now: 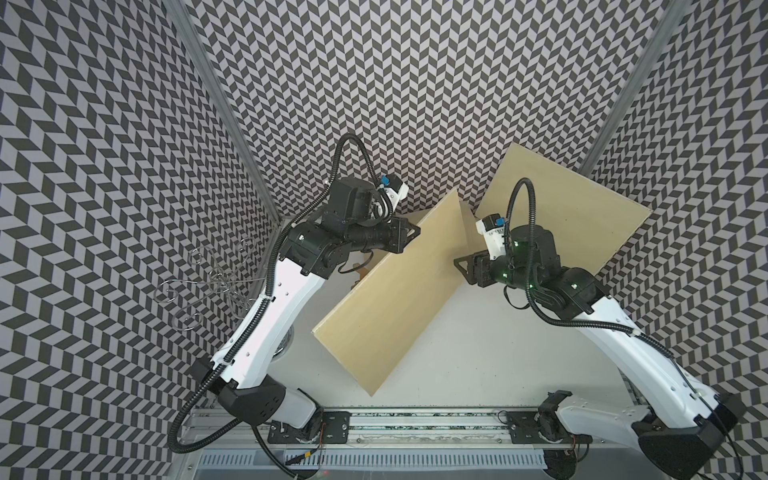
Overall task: Assemble the easel
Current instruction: Pick up the drawing board from the center of the board.
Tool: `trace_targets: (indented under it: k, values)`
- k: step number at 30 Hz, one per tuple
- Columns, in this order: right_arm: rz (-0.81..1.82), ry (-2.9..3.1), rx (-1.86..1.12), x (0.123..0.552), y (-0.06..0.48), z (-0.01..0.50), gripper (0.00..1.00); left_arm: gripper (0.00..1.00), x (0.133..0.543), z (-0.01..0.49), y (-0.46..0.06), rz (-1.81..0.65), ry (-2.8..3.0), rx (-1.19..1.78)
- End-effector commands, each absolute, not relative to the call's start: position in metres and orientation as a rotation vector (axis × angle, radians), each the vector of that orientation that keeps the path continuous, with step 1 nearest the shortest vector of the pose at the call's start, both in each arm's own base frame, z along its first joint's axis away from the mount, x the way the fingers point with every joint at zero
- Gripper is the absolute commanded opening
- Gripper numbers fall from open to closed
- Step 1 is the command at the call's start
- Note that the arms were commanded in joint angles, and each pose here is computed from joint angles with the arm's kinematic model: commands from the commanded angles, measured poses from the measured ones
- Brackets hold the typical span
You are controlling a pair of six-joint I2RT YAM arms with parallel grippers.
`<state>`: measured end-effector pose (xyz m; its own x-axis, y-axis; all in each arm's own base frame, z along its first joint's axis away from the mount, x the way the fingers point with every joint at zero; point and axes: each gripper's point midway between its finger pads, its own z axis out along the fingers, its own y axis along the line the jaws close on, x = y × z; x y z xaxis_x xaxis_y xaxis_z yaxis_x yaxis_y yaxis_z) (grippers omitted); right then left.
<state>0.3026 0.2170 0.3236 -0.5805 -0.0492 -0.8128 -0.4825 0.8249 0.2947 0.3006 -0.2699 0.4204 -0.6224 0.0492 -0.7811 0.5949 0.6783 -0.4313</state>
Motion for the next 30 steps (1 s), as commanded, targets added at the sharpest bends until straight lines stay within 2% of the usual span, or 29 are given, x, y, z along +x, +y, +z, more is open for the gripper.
trace_targets:
  k: [1,13,19,23,30]
  values:
    - [0.673,2.071,-0.328,0.317,0.224,0.331,0.67,0.0,0.295,0.456,-0.272,-0.956,1.965,0.493]
    - [0.654,2.103,-0.292,0.323,0.223,0.315,0.67,0.0,0.3,0.421,-0.277,-0.922,2.007,0.439]
    - [0.618,2.138,-0.25,0.32,0.213,0.302,0.68,0.0,0.293,0.404,-0.299,-0.845,2.049,0.47]
    - [0.56,2.226,-0.103,0.319,0.187,0.273,0.68,0.0,0.293,0.393,-0.31,-0.776,2.085,0.476]
    - [0.627,2.366,0.092,0.293,0.146,0.207,0.68,0.0,0.291,0.387,-0.318,-0.732,2.098,0.476]
